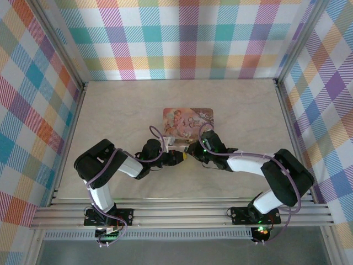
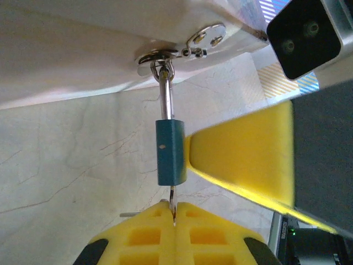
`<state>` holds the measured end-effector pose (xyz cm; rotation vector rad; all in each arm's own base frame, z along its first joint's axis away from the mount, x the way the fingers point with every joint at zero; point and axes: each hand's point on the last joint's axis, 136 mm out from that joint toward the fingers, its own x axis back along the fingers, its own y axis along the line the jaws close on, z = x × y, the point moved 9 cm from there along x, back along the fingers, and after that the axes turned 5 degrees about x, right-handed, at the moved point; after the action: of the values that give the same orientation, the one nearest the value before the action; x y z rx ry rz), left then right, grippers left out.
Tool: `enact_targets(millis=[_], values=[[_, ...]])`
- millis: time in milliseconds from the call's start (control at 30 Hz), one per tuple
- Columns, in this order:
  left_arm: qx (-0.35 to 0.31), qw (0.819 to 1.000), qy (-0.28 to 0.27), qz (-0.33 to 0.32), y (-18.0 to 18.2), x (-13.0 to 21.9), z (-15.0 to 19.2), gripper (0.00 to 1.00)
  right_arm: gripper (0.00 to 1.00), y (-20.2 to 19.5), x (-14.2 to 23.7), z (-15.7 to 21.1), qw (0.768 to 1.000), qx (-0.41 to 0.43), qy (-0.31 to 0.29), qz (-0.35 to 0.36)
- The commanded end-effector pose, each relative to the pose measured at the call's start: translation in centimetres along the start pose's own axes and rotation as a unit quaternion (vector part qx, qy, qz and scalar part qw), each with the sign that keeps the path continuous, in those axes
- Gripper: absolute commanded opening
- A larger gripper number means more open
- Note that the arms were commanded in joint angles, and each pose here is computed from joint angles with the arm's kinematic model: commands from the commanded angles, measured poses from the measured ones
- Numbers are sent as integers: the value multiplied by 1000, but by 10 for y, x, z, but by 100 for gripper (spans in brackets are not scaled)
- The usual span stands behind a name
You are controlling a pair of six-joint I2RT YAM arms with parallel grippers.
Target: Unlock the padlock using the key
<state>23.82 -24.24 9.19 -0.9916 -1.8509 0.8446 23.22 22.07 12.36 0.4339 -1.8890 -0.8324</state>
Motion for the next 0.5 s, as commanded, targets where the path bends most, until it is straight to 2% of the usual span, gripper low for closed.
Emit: enact_targets(millis=[0,67,133,467], values=[[-25,998,-27,57,-21,-4,-17,0,37,-12,4,17,999,-18,38,21],[-22,997,-29,62,-22,-3,-18,0,47,-15,6,18,999,-22,30,23],[-21,997,-29,65,-23,-3,-18,0,51,-19,7,19,999,-26,25,24],[-18,997,-26,75,-25,-4,-20,0,52,-15,5,17,999,-20,-1,-26]])
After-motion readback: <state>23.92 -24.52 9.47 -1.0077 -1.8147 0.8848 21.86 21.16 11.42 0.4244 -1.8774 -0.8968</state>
